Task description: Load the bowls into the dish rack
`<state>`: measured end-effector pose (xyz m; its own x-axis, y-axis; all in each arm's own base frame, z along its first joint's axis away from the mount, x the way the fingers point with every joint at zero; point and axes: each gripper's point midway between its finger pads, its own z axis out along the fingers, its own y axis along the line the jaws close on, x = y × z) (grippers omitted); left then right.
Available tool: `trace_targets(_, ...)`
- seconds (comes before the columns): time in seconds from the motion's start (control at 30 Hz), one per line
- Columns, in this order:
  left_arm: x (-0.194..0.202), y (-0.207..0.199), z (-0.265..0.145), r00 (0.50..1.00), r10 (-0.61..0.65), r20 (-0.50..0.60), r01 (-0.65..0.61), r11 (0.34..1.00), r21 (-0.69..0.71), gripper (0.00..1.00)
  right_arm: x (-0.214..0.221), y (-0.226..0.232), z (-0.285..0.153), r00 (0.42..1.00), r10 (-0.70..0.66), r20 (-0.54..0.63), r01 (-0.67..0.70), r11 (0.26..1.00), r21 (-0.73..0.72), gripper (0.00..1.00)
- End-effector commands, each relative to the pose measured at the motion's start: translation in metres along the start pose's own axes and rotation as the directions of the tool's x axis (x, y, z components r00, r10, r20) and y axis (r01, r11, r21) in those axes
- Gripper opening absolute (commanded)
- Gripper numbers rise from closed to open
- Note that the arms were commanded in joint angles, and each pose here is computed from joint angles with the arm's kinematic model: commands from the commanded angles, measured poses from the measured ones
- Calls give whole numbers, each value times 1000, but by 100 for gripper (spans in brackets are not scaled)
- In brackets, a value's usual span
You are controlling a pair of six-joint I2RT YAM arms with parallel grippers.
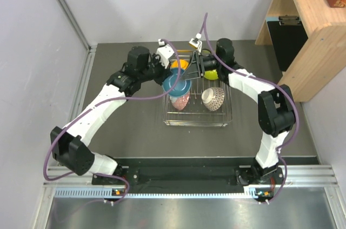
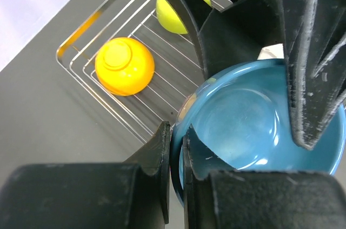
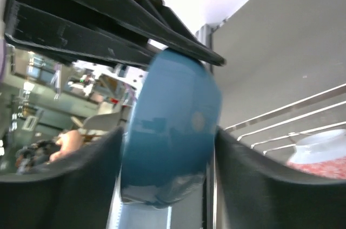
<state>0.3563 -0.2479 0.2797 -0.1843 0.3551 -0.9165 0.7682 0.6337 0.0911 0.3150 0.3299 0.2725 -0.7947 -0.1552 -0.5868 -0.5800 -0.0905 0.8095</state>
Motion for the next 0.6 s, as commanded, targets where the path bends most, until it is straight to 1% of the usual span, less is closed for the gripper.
trace_targets(0.0, -26, 5, -7, 994, 51, 92, -48, 998, -42, 0, -4, 29, -2, 996, -84, -26, 82, 993, -90, 57)
trace_targets(0.03, -26, 4, -7, 994, 54, 93, -50, 998, -43, 0, -3, 27, -3, 996, -78, -30, 75, 993, -90, 51)
trace_targets(0.07, -26, 4, -7, 994, 53, 94, -49, 998, -43, 0, -1, 28, -3, 996, -76, -39, 72, 993, -95, 40)
trace_targets(0.1, -26, 4, -6, 994, 52, 94, -49, 998, -39, 0, 0, 28, -1, 996, -72, -48, 67, 993, -100, 35)
trace_targets(0.17, -26, 5, -6, 994, 51, 94, -47, 998, -43, 0, 2, 28, -1, 996, -69, -59, 62, 992, -106, 28)
trace_targets(0.23, -27, 5, -6, 994, 54, 95, -50, 998, -45, 0, 4, 29, 1, 995, -69, -66, 62, 992, -111, 23)
trace_targets(0.37, -25, 3, -4, 994, 56, 90, -53, 998, -34, 0, 5, 33, 4, 994, -80, -72, 72, 990, -118, 0)
trace_targets(0.4, -24, 4, -3, 995, 57, 87, -54, 998, -35, 15, 5, 34, 5, 994, -80, -72, 71, 990, -119, 0)
trace_targets(0.47, -24, 4, -3, 994, 54, 90, -51, 998, -37, 38, 5, 34, 4, 994, -88, -68, 79, 990, -118, 0)
trace_targets(0.5, -24, 4, -2, 994, 51, 92, -49, 998, -33, 46, 5, 35, 4, 994, -90, -66, 82, 990, -117, 0)
trace_targets(0.53, -25, 4, -2, 995, 43, 93, -39, 998, -38, 57, 4, 35, 4, 994, -92, -64, 84, 990, -117, 0)
trace_targets(0.57, -24, 5, -2, 995, 38, 92, -34, 999, -42, 59, 4, 37, 4, 994, -96, -60, 89, 989, -115, 0)
